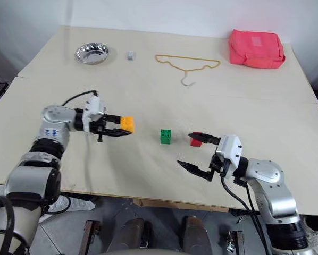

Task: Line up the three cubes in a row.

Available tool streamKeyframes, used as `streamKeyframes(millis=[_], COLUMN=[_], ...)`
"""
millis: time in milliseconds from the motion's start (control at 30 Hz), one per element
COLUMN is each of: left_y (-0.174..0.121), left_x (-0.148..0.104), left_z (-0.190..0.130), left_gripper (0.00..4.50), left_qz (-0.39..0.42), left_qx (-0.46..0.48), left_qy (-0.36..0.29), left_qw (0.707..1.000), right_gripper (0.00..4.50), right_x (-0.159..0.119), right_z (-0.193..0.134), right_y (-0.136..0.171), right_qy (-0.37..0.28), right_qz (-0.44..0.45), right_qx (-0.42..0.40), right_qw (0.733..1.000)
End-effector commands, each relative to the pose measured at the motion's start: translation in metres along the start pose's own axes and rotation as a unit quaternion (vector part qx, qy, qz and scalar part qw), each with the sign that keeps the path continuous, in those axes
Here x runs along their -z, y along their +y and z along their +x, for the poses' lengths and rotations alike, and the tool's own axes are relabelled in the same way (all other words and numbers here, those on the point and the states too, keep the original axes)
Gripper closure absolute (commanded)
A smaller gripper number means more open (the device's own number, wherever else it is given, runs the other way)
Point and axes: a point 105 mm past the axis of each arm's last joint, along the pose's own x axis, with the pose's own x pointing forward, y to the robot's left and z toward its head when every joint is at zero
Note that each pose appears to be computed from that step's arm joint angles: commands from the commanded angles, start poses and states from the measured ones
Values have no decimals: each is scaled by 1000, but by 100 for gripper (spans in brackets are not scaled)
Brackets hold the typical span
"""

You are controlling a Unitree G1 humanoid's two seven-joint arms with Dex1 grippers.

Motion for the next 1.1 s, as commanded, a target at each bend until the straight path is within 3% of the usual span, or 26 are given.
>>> streamKeyframes(millis=[33,300,600,800,900,933,1100], left_y=[-1,6,2,4,1,-1,-5], left_x=[3,5,8,9,2,0,-1], left_z=[13,34,21,11,-10,-16,-59], left_gripper=[299,299,299,111,22,5,5], left_qz=[15,10,-11,-29,-13,-8,-4], left_qx=[14,-4,20,14,17,20,-27], left_qy=[23,39,54,56,24,16,-13], left_qw=[1000,999,998,998,999,1000,1000], right_gripper=[0,0,0,0,0,0,0], right_x=[-16,-19,-19,-17,-10,-8,-6], right_z=[-6,-9,-9,-8,-14,-17,-38], right_y=[-2,0,4,2,-6,-9,-26], right_qy=[-13,-11,-8,-7,6,10,22], right_qz=[-23,-20,-14,-11,-10,-11,-4], right_qx=[10,28,31,26,15,12,-24], right_qw=[1000,999,999,1000,1000,1000,999])
